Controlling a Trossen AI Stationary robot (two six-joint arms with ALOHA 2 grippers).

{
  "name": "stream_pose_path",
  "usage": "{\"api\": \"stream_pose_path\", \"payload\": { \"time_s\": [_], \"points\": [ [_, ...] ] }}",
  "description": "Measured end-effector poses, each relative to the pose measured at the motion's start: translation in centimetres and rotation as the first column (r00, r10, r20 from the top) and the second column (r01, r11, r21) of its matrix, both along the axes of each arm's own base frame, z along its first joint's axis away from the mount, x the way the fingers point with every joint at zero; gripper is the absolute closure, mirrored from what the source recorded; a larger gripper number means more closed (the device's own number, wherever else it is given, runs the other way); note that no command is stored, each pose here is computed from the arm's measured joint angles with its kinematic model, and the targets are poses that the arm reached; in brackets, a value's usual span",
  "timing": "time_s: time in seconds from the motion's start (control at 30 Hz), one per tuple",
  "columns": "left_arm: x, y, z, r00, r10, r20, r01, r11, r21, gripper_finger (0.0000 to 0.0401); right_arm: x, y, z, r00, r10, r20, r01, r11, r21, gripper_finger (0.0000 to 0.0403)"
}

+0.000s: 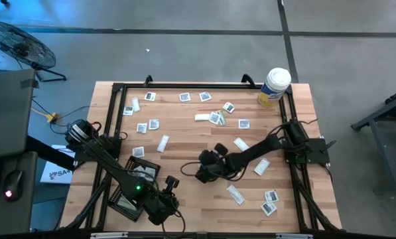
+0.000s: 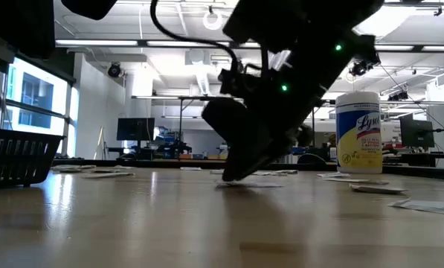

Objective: Pick & Place First Aid Supplies
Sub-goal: Put the bandage into the bottom black bin

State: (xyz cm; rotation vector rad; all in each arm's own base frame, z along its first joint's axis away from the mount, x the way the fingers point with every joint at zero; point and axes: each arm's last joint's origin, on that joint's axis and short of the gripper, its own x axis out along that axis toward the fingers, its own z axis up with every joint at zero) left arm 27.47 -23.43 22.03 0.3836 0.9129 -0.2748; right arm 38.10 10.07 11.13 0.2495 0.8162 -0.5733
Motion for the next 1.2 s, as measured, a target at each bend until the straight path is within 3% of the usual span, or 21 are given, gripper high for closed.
{"api": "stream_pose_path", "payload": {
  "time_s": [0.17, 0.27, 0.37, 0.6, 0.8, 1.2],
  "points": [
    [0.0, 0.0, 0.0, 1.000, 0.001, 0.003, -0.001, 1.000, -0.001, 0.0400, 0.9, -1.0, -0.2, 0.976, 0.215, -0.017, -0.216, 0.976, -0.014, 0.0293],
    [0.1, -0.1, 0.1, 1.000, -0.001, 0.012, 0.001, 1.000, -0.008, 0.0400, 1.6, -1.5, -0.1, 0.925, 0.380, -0.018, -0.381, 0.922, -0.067, 0.0293],
    [0.1, 0.0, 0.0, 1.000, -0.001, 0.007, 0.001, 1.000, -0.004, 0.0400, 2.1, -1.7, 0.3, 0.884, 0.468, -0.004, -0.465, 0.878, -0.115, 0.0293],
    [-0.2, 0.2, -0.2, 1.000, 0.018, -0.024, -0.017, 1.000, 0.012, 0.0400, 1.8, 0.6, 3.3, 0.878, 0.476, 0.049, -0.458, 0.864, -0.208, 0.0293],
    [-0.2, 0.2, -0.2, 1.000, 0.021, -0.023, -0.020, 1.000, 0.009, 0.0400, 1.1, 3.0, 2.0, 0.921, 0.386, 0.056, -0.360, 0.896, -0.261, 0.0293],
    [-0.2, 0.2, -0.2, 1.000, 0.021, -0.022, -0.021, 1.000, 0.007, 0.0400, 1.4, 4.2, -1.0, 0.914, 0.399, 0.069, -0.373, 0.896, -0.240, 0.0293]
  ]
}}
